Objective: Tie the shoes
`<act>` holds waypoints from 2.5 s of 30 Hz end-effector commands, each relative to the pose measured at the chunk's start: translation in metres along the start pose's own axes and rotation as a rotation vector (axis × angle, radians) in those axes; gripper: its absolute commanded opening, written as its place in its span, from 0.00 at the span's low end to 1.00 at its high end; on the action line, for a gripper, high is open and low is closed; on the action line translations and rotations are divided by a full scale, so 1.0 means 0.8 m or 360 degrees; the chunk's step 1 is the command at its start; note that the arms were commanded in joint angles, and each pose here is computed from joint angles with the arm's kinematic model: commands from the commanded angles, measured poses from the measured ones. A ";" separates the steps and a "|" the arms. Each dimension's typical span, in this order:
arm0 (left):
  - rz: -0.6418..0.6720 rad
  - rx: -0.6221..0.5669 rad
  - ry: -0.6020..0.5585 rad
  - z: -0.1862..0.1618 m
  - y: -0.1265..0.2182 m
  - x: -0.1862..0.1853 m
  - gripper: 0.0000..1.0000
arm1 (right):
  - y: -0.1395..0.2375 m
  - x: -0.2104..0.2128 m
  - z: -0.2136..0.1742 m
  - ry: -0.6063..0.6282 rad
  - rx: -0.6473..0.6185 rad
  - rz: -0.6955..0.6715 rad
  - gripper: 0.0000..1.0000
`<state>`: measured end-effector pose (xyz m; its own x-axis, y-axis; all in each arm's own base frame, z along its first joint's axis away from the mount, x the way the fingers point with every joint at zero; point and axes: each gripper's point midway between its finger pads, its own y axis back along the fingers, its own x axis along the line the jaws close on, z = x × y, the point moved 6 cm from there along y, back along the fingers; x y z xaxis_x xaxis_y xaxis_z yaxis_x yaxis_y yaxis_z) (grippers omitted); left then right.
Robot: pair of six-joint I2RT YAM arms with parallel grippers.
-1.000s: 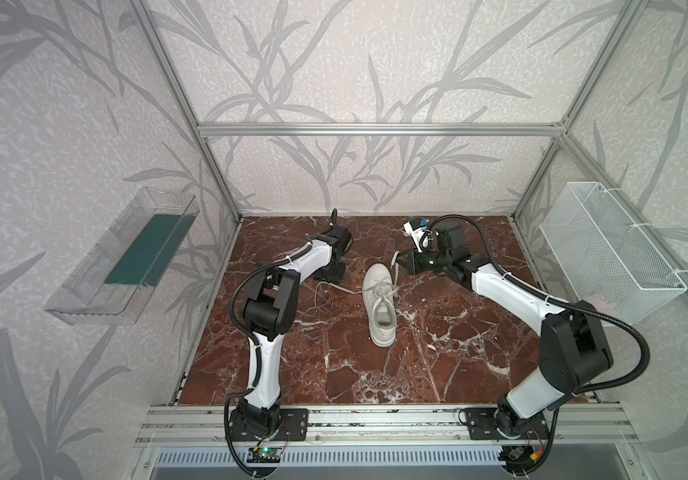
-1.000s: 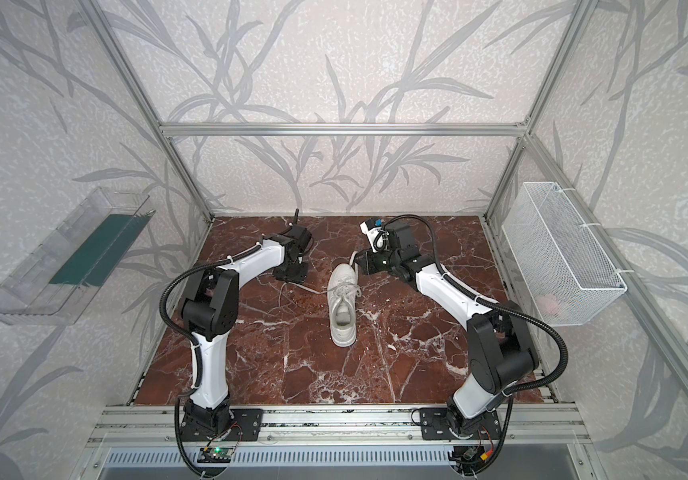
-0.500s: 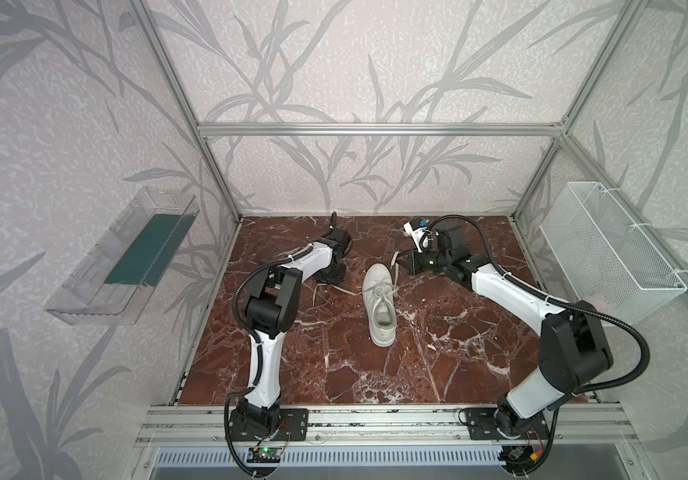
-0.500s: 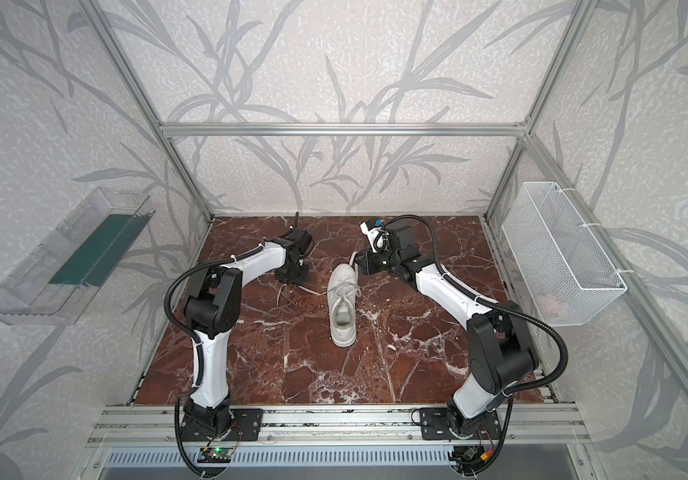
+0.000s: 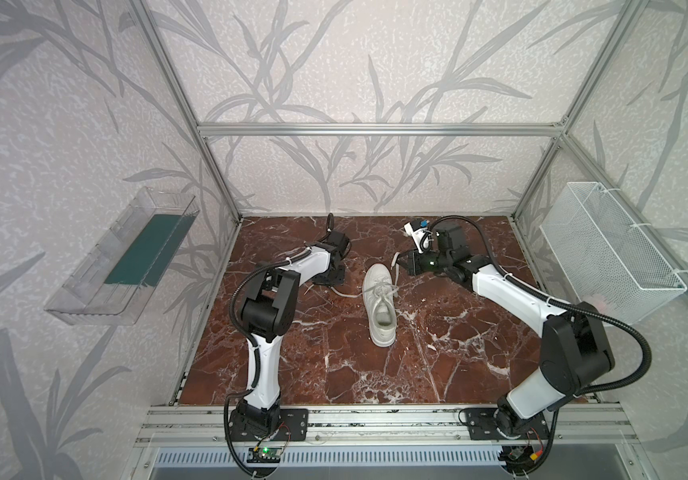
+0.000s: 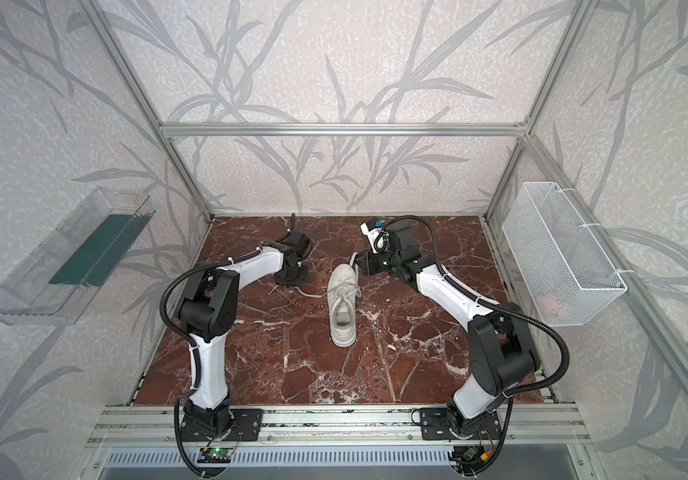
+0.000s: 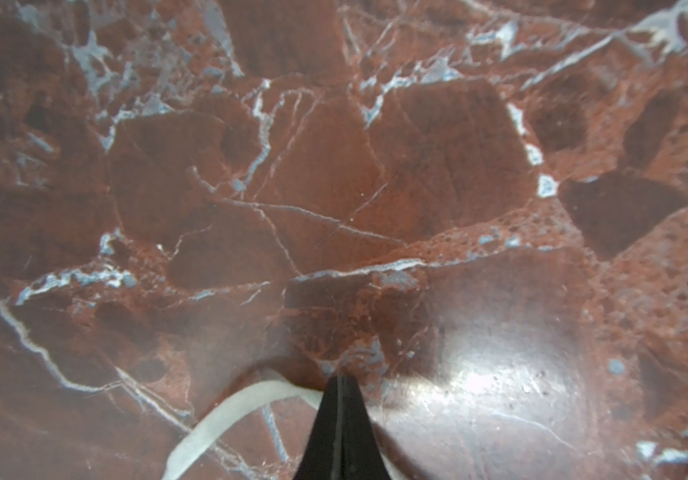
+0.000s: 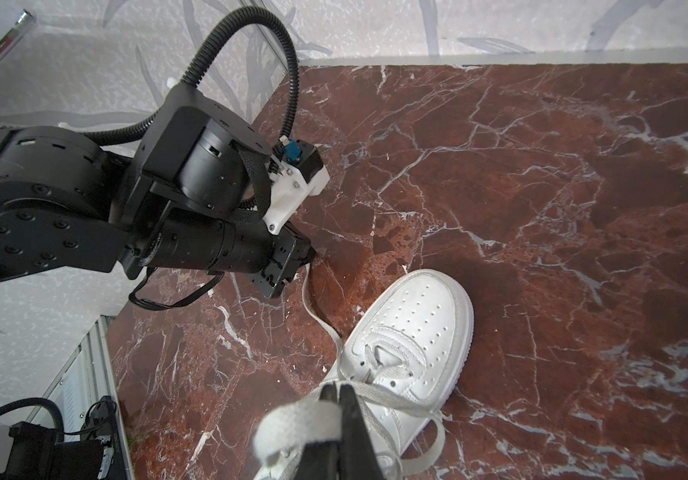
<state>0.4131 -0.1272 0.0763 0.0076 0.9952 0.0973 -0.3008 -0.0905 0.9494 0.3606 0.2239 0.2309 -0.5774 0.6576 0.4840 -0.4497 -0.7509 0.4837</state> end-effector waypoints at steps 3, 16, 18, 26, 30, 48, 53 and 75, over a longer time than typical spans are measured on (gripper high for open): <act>0.0009 0.0011 0.0043 -0.006 0.022 0.009 0.02 | 0.011 0.011 0.003 0.0017 -0.0027 0.0023 0.00; -0.0025 -0.0025 0.0051 -0.017 0.056 0.007 0.41 | 0.011 0.011 0.002 0.0019 -0.0027 0.0027 0.00; -0.0026 -0.0003 0.0042 -0.021 0.051 0.004 0.42 | 0.011 0.011 0.003 0.0019 -0.0030 0.0028 0.00; -0.0010 0.0049 0.0022 -0.030 0.035 -0.004 0.42 | 0.011 0.011 0.004 0.0022 -0.0026 0.0026 0.00; -0.0015 0.0074 0.0033 -0.032 0.027 -0.007 0.42 | 0.011 0.011 0.003 0.0020 -0.0023 0.0030 0.00; -0.0077 0.0114 0.0168 -0.045 -0.009 -0.016 0.26 | 0.017 0.013 -0.005 0.0020 -0.0010 0.0027 0.00; -0.0044 0.0091 0.0208 -0.052 -0.010 -0.010 0.02 | 0.024 0.014 -0.008 0.0024 -0.0020 0.0011 0.00; 0.0246 -0.0454 0.0134 0.009 0.207 0.086 0.00 | 0.169 0.026 -0.033 -0.0002 -0.0284 -0.0578 0.00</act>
<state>0.3827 -0.0902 0.2228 -0.1174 0.9848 0.1276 -0.5537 -0.1716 0.8149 0.2785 0.1597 0.3031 -0.4929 0.7845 0.3764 -0.6810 -0.6171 0.3943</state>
